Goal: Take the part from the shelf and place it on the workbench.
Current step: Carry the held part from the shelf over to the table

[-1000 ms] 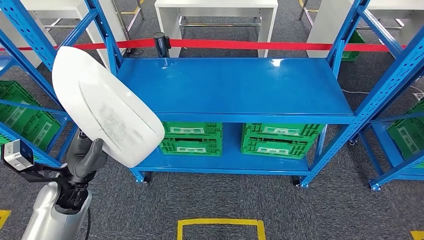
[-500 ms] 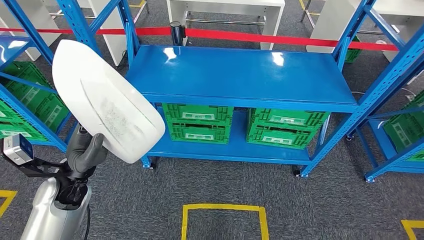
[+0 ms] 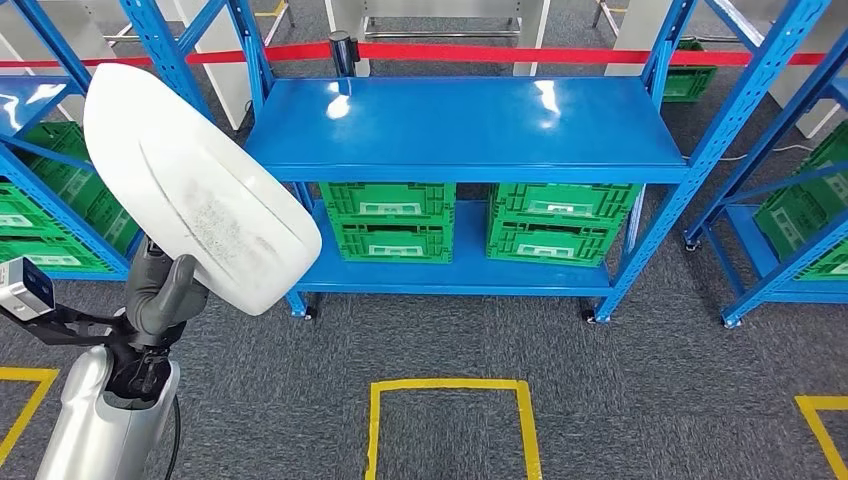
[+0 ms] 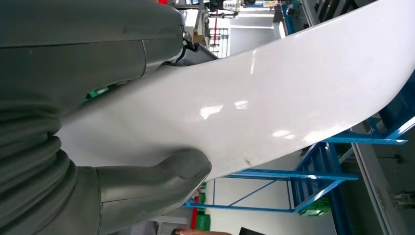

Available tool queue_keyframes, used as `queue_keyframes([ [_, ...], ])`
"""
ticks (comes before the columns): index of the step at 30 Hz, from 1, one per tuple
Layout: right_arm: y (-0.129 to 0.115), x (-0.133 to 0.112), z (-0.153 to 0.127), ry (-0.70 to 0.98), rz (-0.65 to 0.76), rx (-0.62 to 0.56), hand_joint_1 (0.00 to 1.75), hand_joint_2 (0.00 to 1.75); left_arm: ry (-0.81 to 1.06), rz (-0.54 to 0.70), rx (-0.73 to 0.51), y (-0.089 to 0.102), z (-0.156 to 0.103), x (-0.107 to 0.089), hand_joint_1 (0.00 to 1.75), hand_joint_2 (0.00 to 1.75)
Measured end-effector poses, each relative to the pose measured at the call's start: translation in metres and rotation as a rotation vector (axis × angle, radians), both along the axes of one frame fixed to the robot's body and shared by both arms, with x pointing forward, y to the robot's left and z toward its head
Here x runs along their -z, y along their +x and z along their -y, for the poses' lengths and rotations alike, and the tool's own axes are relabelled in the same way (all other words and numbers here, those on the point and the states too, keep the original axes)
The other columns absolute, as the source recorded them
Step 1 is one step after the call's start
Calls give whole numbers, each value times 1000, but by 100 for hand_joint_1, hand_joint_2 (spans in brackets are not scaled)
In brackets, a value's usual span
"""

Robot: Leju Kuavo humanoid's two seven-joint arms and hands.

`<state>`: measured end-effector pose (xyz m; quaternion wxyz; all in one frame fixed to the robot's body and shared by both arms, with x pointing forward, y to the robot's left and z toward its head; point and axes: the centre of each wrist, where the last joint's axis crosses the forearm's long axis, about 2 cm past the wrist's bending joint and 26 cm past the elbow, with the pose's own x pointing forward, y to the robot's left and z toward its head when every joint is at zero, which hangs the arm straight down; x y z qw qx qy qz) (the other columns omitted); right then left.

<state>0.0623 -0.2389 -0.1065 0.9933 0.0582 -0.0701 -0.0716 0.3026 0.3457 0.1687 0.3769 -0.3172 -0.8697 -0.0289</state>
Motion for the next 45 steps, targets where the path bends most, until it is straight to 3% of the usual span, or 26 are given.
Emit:
queue_keyframes([
  [45,-8,1,-1,14,0,7,0,0,-41,-16,7,-12,2,12,175,175],
])
